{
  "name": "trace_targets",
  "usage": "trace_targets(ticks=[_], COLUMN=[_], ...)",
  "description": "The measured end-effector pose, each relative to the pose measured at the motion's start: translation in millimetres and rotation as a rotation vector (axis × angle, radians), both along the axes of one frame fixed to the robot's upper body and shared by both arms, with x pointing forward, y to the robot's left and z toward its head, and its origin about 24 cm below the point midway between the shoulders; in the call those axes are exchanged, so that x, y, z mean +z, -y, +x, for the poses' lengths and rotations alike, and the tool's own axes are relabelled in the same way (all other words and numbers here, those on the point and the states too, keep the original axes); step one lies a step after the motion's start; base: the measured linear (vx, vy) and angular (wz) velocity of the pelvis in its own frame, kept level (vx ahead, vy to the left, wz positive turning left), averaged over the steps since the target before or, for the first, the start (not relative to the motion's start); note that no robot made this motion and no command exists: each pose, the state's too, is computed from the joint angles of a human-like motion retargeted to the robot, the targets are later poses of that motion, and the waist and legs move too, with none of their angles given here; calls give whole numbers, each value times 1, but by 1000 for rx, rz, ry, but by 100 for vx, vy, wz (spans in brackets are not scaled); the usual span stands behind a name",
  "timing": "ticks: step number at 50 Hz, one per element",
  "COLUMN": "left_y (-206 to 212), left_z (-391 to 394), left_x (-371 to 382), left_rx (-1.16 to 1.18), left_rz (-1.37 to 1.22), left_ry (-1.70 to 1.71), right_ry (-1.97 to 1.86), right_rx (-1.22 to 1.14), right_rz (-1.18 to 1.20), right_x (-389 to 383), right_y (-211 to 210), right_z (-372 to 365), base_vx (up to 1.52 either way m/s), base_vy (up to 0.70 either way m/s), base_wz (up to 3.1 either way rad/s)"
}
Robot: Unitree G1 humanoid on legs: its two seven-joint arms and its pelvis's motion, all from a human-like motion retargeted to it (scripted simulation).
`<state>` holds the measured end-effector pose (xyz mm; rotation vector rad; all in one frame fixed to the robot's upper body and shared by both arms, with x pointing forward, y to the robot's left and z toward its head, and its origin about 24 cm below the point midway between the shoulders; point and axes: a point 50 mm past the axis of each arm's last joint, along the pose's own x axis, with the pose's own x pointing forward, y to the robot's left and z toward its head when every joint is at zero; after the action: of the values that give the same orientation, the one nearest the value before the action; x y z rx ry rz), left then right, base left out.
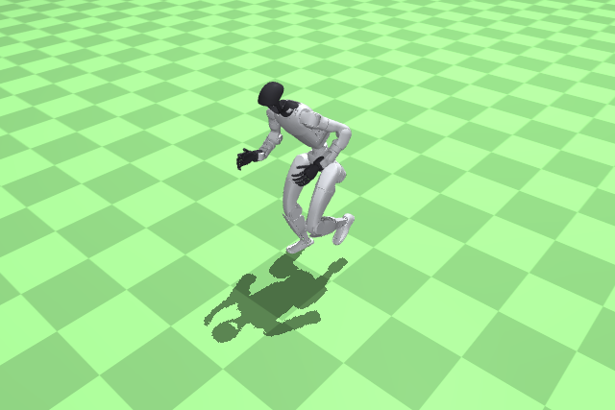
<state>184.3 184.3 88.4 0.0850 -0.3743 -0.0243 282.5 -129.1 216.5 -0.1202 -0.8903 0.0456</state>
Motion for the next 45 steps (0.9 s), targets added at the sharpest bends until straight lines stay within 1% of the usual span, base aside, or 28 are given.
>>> trace_targets(ticks=[3, 5, 7, 10, 13, 15, 18, 20, 22, 25, 28, 30, 32, 35, 37, 40, 43, 45], left_y=[25, 35, 42, 48, 50, 52, 62, 69, 70, 45, -2, -30, -50, -60, -50, -27, 3, 20], left_z=[42, 39, 24, -4, -22, -23, 5, 38, 64, 69, 28, -10, -44, -66, -51, -4, 33, 29], left_x=[88, 149, 192, 220, 216, 208, 195, 181, 150, 89, 24, -7, -20, -18, -6, 39, 127, 189], left_rx=[91, 164, 182, 134, 44, 21, 35, 31, -3, 1, 34, 42, 56, 63, 84, 210, 364, 443], left_rz=[-19, -65, -121, -204, -264, -241, -136, -36, 67, 288, 360, 315, 271, 259, 222, 139, 125, 174], left_ry=[480, 799, 1033, 1232, 1266, 1218, 1062, 907, 700, 448, 139, -91, -254, -312, -182, 193, 669, 955], right_ry=[-203, -275, -381, -572, -728, -745, -600, -430, -206, 198, 502, 592, 616, 581, 484, 203, -203, -445], right_rx=[48, 90, 144, 230, 317, 385, 454, 460, 428, 395, 413, 491, 531, 439, 365, 229, 97, 75], right_rz=[51, 47, 39, 108, 177, 129, 70, 95, 180, 246, 331, 398, 413, 358, 290, 187, 99, 80], right_x=[-48, -66, -82, -108, -128, -126, -100, -72, -32, 33, 74, 84, 84, 71, 56, 17, -52, -97], right_y=[13, 24, 34, 45, 45, 40, 29, 23, 21, 10, 4, 3, 4, 9, 13, 24, 40, 50], right_z=[-12, -34, -55, -90, -119, -129, -116, -98, -85, -87, -110, -125, -135, -139, -135, -116, -98, -104], base_vx=[16, 19, 16, 17, 19, 17, 5, -6, -6, -3, 7, 4, -3, -12, -19, -24, -29, -19], base_vy=[-4, -1, 1, 6, 9, 9, 8, 7, 6, 5, -2, -9, -13, -12, -4, -2, -4, -7], base_wz=[63, 80, 74, -5, -105, -115, 12, 109, 70, -81, -180, -148, -96, -46, 5, 45, 92, 117])
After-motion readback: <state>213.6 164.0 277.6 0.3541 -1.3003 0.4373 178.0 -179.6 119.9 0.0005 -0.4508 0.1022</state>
